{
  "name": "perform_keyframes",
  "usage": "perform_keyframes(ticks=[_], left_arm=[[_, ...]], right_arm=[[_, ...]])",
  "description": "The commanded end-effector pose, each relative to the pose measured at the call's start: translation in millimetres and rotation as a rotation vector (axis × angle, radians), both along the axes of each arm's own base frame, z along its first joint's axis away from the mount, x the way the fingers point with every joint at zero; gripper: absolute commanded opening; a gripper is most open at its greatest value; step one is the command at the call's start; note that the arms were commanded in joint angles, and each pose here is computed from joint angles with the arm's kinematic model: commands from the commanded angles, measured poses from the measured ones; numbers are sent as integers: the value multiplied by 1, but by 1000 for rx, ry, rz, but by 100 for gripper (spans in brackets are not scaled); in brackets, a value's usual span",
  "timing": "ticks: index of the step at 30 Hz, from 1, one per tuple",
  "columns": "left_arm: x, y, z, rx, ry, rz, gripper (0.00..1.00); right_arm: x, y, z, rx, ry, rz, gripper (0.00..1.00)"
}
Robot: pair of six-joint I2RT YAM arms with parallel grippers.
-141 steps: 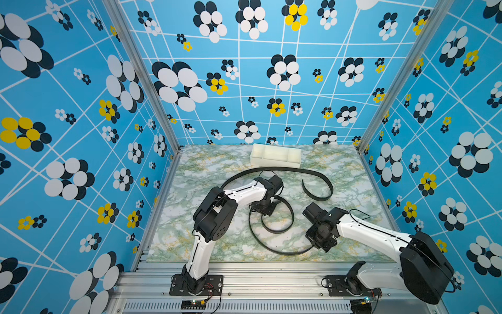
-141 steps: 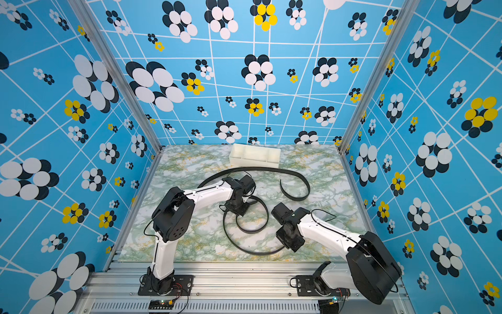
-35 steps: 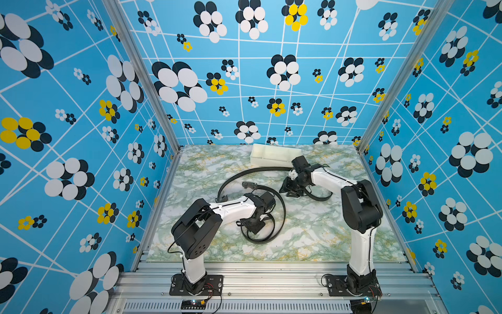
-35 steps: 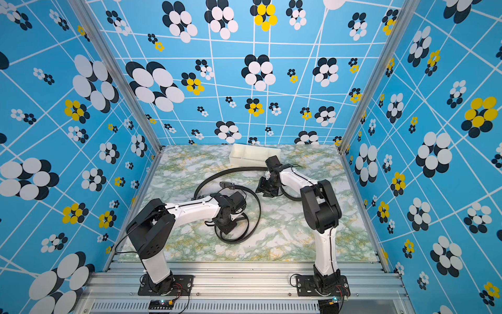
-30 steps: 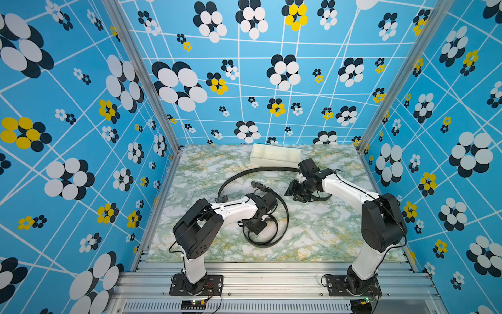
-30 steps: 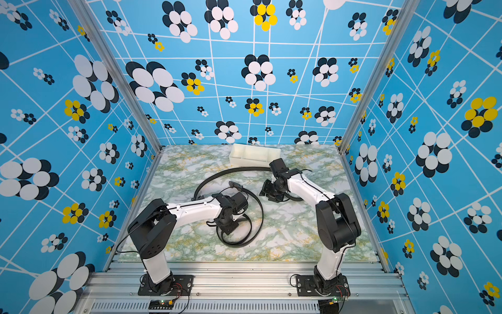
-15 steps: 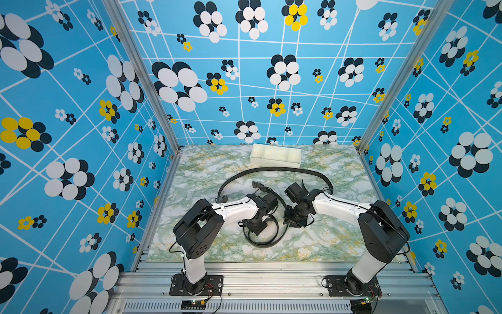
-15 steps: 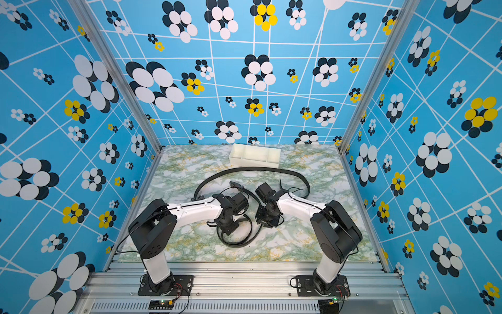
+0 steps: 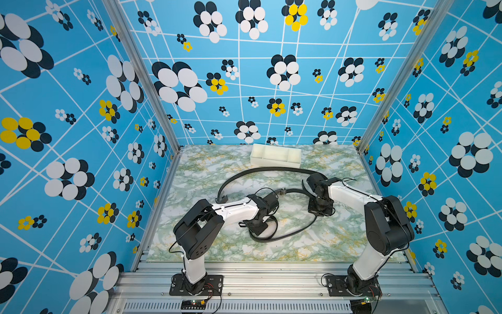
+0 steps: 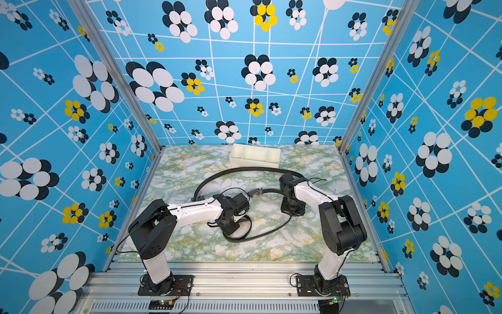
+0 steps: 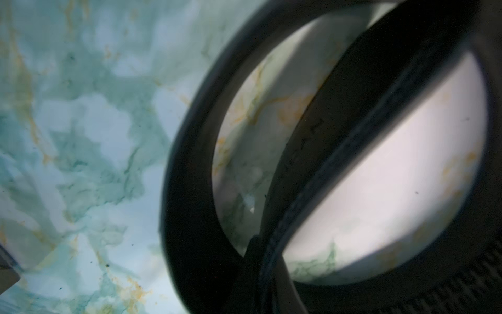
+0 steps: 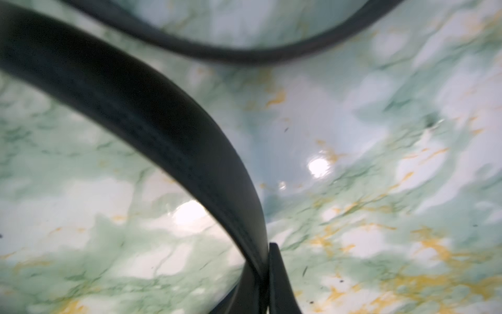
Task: Place the belts into the storage roll
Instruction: Roll the belt at the center of the board.
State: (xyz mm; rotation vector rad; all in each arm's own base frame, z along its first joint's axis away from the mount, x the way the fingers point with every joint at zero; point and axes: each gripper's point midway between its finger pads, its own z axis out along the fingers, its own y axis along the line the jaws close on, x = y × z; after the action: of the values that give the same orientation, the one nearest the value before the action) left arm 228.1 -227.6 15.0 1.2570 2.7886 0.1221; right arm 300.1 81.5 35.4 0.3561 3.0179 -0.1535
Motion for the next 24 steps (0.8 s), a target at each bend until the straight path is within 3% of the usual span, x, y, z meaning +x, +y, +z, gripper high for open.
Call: perform_keyframes(ticks=[1,5,12,20,24], left_arm=[[-25,17,-11,59,80,-46,10],[-30,12,-16,35,96,-44,10],[-38,-5,-19,17,100,-87,10],[-35,-14,-15,-19,91,-102,10],[-30,-24,-11,-39,83,-108,10]], right_arm=[[27,-4,11,-83,-59,205,0],[54,41,9,74,-132,291,0],[84,135,5,242,-131,477,0],[99,227,3,581,-98,481,0],[90,246,-6,708,-19,461,18]])
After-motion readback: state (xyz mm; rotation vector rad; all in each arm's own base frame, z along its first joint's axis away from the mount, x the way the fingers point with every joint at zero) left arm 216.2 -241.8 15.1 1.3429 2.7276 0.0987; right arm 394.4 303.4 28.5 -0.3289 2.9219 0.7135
